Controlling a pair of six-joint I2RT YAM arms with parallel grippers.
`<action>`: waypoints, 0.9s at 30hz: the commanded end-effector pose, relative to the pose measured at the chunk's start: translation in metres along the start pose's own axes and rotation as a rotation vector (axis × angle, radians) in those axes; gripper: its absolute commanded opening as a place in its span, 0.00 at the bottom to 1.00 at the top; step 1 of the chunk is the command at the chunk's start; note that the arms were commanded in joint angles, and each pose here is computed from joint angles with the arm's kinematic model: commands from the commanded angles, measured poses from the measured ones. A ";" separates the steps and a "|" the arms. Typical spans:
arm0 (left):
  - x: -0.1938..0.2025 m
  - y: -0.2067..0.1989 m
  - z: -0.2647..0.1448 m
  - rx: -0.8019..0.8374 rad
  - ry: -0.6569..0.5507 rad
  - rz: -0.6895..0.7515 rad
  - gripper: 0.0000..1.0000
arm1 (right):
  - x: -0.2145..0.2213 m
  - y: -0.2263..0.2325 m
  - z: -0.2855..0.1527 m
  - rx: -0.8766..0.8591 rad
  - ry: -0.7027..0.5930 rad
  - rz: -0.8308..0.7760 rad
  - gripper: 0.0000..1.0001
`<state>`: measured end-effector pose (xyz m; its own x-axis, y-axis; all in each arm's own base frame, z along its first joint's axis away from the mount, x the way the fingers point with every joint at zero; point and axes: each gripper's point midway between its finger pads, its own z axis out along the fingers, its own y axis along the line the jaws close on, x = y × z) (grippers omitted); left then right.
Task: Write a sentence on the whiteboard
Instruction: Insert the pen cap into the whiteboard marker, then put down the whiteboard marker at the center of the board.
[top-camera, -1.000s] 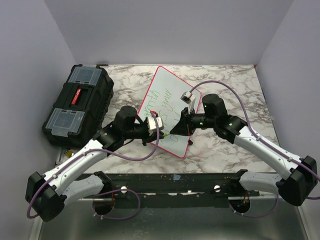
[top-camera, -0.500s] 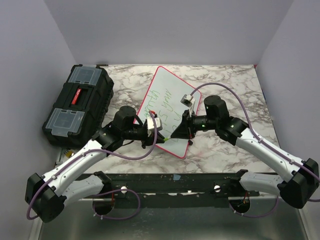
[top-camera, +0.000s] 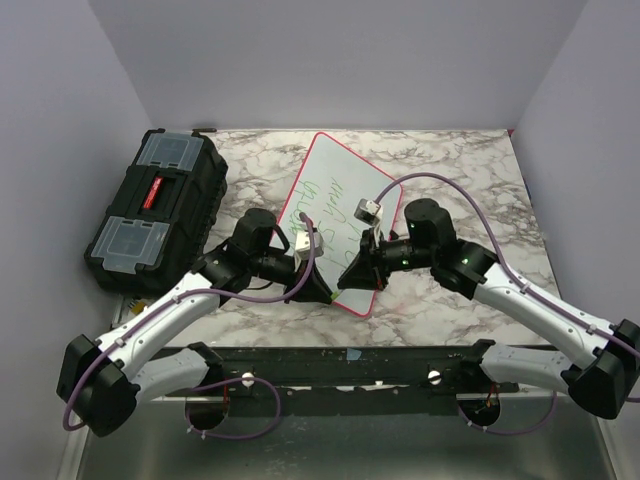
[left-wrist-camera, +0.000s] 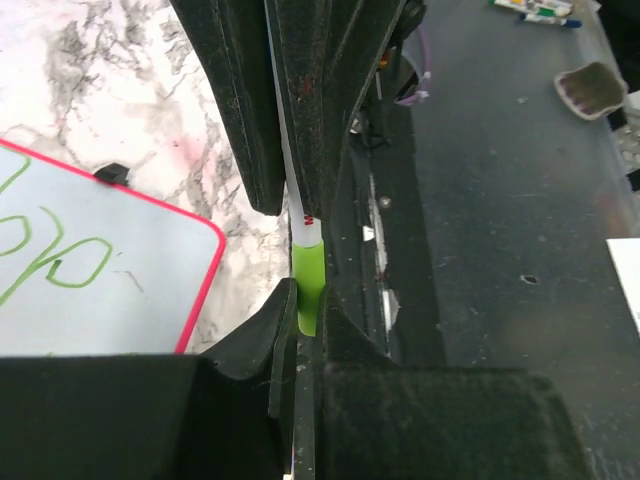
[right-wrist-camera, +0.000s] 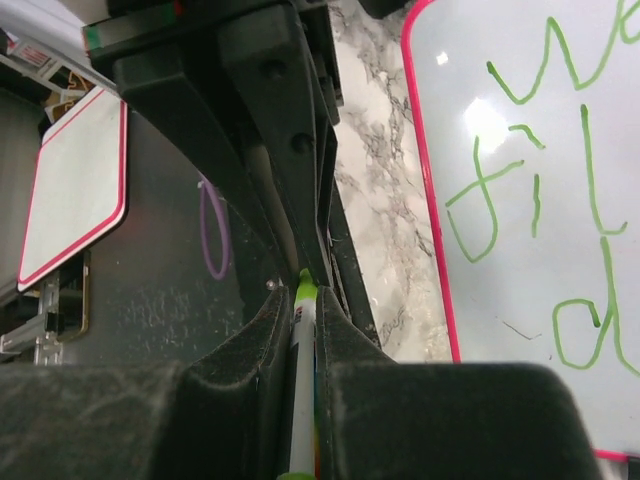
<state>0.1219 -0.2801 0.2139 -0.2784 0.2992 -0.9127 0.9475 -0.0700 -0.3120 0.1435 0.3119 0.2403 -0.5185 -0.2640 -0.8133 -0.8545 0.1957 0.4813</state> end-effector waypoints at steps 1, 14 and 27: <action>-0.093 -0.044 -0.006 0.219 -0.231 0.393 0.00 | 0.006 0.001 0.020 -0.021 0.004 -0.051 0.01; -0.082 -0.003 -0.015 -0.063 -0.205 0.360 0.47 | -0.026 -0.041 0.002 0.310 -0.133 0.001 0.01; -0.090 0.031 -0.038 -0.353 -0.275 0.336 0.98 | -0.037 -0.141 -0.098 1.110 -0.400 0.147 0.01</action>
<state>0.1585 -0.2782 0.2887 0.0289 0.0837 -0.9961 0.9968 0.0725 0.0350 0.2498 0.2640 0.2397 -0.4649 0.0061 -0.8853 -0.5233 0.8047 0.2804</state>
